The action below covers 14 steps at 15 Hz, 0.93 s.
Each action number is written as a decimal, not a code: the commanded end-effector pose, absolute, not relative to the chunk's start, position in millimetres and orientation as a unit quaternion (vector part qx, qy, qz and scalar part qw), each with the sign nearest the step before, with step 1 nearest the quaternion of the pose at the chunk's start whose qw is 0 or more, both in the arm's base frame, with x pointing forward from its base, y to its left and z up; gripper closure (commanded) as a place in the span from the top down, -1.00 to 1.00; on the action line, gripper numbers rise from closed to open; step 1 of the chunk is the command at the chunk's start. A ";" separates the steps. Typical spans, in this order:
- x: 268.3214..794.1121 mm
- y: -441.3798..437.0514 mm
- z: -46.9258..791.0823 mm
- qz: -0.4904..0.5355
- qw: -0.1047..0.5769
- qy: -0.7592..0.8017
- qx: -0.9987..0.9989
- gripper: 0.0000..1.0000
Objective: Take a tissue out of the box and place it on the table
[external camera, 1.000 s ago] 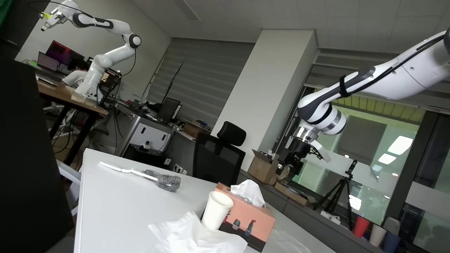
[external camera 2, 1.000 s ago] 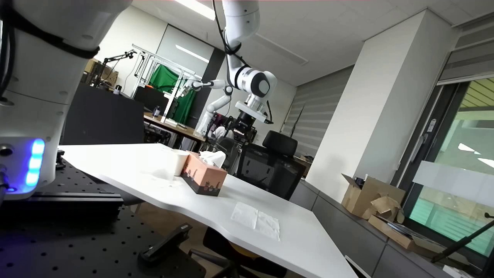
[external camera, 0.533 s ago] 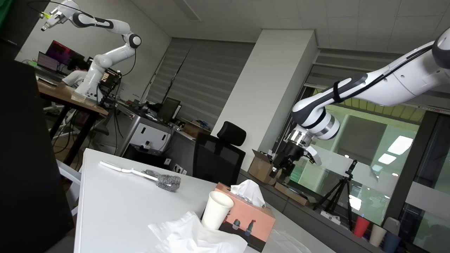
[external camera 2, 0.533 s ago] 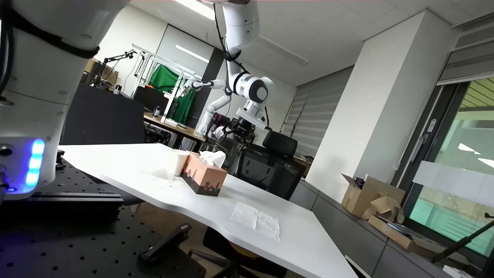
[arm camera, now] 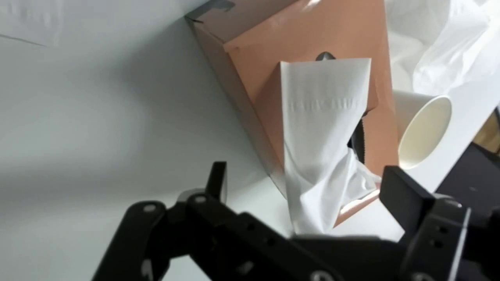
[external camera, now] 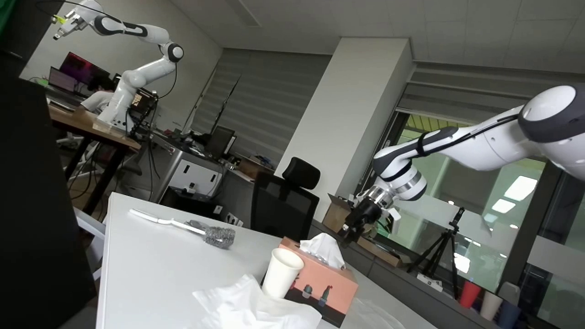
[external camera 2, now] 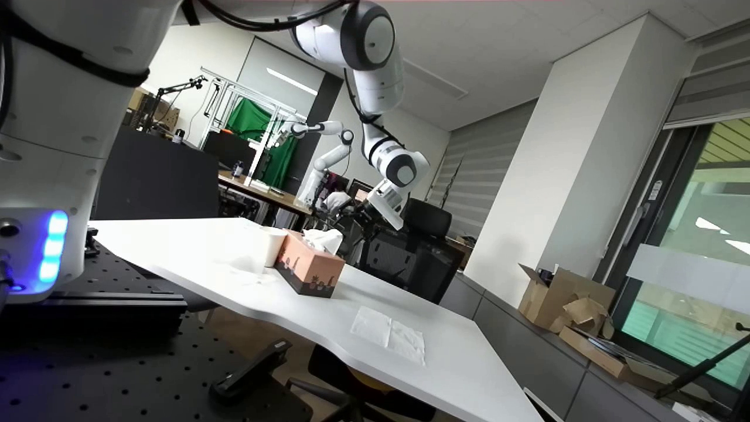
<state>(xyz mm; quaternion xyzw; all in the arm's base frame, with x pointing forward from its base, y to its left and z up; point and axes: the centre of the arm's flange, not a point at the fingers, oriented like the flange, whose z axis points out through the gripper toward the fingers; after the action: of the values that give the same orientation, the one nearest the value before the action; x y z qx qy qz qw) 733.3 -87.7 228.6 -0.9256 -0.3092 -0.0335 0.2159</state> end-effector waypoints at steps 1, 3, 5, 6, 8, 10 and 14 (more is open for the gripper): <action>789.2 -102.6 210.9 -0.014 0.301 -0.320 -0.898 1.00; 789.1 -101.7 199.8 0.000 0.332 -0.323 -0.887 1.00; 789.5 -98.0 192.4 0.008 0.351 -0.323 -0.879 0.49; 790.0 -96.6 189.8 0.011 0.357 -0.324 -0.876 0.33; 791.1 -94.1 188.2 0.013 0.367 -0.327 -0.871 0.02; 792.7 -94.0 190.8 0.014 0.366 -0.332 -0.869 -0.22; 797.7 -98.9 209.8 0.007 0.347 -0.338 -0.875 -0.78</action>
<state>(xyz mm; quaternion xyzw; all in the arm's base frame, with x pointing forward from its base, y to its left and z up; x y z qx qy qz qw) 751.5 -86.6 192.1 -0.8684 -0.3433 0.0100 0.3575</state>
